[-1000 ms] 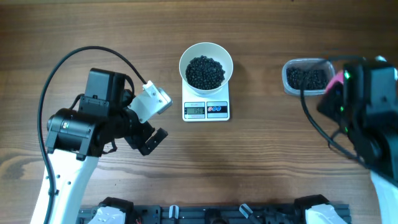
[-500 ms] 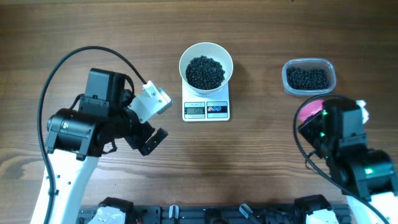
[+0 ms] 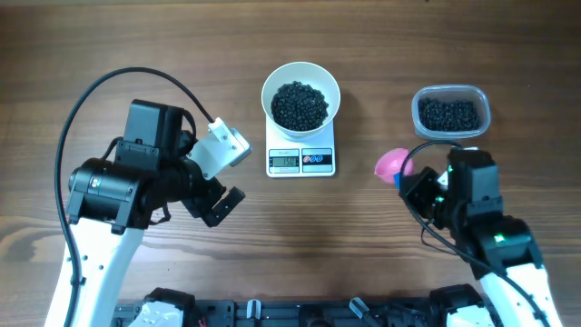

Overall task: Scoop item into bowl and weigh 150g on scale
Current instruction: 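Lower the pink scoop onto the table in front of the tub and release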

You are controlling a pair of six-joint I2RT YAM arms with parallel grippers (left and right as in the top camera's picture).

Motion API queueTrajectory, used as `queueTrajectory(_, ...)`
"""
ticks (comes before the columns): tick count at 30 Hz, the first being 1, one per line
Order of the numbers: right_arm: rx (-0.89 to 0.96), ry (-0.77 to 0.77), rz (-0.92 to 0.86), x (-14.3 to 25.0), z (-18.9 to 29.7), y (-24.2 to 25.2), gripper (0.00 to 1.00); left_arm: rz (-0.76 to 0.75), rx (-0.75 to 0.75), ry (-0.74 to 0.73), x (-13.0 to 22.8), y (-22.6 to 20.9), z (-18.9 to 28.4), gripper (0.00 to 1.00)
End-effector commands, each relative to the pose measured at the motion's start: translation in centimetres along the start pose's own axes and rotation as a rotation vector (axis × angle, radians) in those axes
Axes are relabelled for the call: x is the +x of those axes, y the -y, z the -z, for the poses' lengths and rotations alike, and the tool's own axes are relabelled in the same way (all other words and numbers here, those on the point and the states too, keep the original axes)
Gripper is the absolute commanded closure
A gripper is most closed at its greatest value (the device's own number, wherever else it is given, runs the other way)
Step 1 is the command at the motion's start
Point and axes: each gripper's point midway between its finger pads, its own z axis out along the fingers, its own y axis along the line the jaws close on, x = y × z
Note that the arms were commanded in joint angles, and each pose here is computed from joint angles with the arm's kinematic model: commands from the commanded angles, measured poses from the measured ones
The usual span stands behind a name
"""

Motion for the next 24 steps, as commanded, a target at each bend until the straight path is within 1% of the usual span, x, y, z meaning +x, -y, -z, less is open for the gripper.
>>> queueTrajectory(1,-0.083,-0.111,-0.046,2.8,-2.0,0.4,0.96,-0.012,-0.004,0.005,-0.2,-0.2,0.1,0.00)
queueTrajectory(4,-0.106,-0.099,-0.054,2.9,-3.0,0.7,0.96,-0.012,-0.004,0.005,-0.2,-0.2,0.1,0.00)
queueTrajectory(8,-0.081,-0.064,-0.060,2.8,-4.1,2.1,0.96,-0.012,-0.004,0.005,-0.2,-0.2,0.1,0.00)
queueTrajectory(10,-0.081,-0.027,-0.068,2.3,-4.6,2.5,0.96,-0.012,-0.004,0.005,-0.2,-0.2,0.1,0.00)
queueTrajectory(13,-0.147,0.052,-0.057,1.1,-5.3,1.9,0.96,-0.012,-0.004,0.005,-0.1,-0.2,0.1,0.00)
queueTrajectory(17,-0.124,0.025,-0.115,2.2,-6.1,3.2,0.95,-0.012,-0.004,0.005,-0.2,-0.2,0.1,0.00)
queueTrajectory(18,-0.105,0.011,-0.127,2.6,-6.3,3.8,0.95,-0.012,-0.004,0.005,-0.2,-0.2,0.1,0.00)
queueTrajectory(19,-0.086,-0.001,-0.139,3.0,-6.4,4.4,0.90,-0.012,-0.004,0.005,-0.1,-0.2,0.1,0.00)
queueTrajectory(21,-0.053,-0.010,-0.157,3.4,-6.4,5.1,0.85,-0.012,-0.004,0.005,-0.2,-0.2,0.1,0.00)
queueTrajectory(24,-0.023,-0.022,-0.167,3.7,-6.5,5.8,0.81,-0.012,-0.004,0.005,-0.2,-0.2,0.1,0.00)
